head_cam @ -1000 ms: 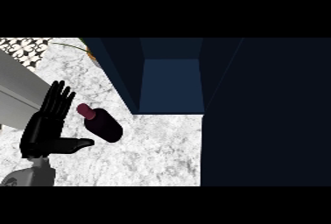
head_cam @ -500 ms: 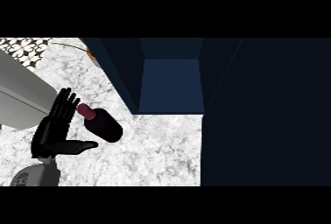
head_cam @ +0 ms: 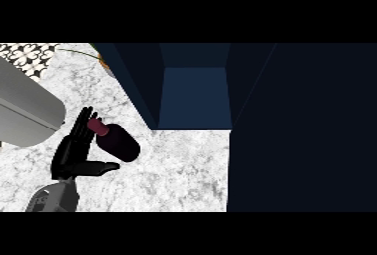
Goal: Pick up the wine, place it into the cabinet and close the cabinet
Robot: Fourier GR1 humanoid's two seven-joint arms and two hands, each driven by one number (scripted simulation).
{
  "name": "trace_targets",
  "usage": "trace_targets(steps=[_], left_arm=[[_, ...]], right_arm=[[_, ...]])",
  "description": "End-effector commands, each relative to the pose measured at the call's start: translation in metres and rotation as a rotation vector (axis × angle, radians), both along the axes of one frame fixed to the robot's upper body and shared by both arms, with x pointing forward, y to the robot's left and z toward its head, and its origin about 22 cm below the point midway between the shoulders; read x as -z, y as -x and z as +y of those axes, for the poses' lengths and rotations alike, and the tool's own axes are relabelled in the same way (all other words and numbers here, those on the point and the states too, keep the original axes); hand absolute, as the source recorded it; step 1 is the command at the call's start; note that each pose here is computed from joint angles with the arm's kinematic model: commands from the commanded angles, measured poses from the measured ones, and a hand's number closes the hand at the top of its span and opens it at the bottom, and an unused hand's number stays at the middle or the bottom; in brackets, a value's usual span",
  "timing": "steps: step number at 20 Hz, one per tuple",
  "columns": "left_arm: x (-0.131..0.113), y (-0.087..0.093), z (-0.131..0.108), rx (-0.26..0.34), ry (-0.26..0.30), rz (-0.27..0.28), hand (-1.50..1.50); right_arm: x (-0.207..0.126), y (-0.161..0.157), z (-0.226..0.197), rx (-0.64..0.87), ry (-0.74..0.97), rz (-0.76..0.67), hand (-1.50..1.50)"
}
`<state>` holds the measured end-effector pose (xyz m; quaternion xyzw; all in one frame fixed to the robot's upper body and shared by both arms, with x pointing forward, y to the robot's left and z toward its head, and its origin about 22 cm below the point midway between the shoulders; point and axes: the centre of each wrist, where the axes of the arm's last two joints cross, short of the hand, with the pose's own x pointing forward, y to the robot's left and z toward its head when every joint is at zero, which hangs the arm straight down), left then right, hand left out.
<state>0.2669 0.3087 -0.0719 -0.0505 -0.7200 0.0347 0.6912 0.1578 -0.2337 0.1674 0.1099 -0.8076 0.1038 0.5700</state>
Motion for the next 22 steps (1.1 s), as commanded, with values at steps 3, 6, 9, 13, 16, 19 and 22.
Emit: trace_targets(steps=[3, 6, 9, 13, 16, 19, 22], left_arm=[[0.018, -0.012, -0.013, 0.015, 0.001, 0.031, -1.50], [0.036, -0.004, -0.004, 0.023, 0.008, 0.038, -1.50], [0.045, -0.010, -0.008, 0.030, 0.012, 0.053, -1.50], [0.065, 0.008, -0.004, 0.018, 0.025, 0.052, -1.50], [0.059, -0.015, -0.027, 0.021, 0.023, 0.041, -1.50], [0.073, 0.000, -0.014, 0.010, 0.087, 0.048, -1.50], [0.078, 0.002, -0.031, 0.007, 0.129, 0.043, -1.50]], right_arm=[[-0.003, 0.010, -0.006, 0.015, -0.020, -0.003, -1.50], [-0.004, -0.009, -0.003, 0.012, 0.007, -0.008, -1.50], [-0.004, 0.007, 0.003, -0.002, 0.018, -0.022, -1.50], [0.001, -0.009, -0.005, 0.015, 0.005, -0.025, -1.50], [-0.004, 0.004, -0.006, 0.001, 0.025, -0.021, -1.50], [0.002, 0.005, -0.012, 0.014, 0.023, -0.015, -1.50], [-0.019, 0.007, -0.003, -0.003, 0.012, -0.021, -1.50]])
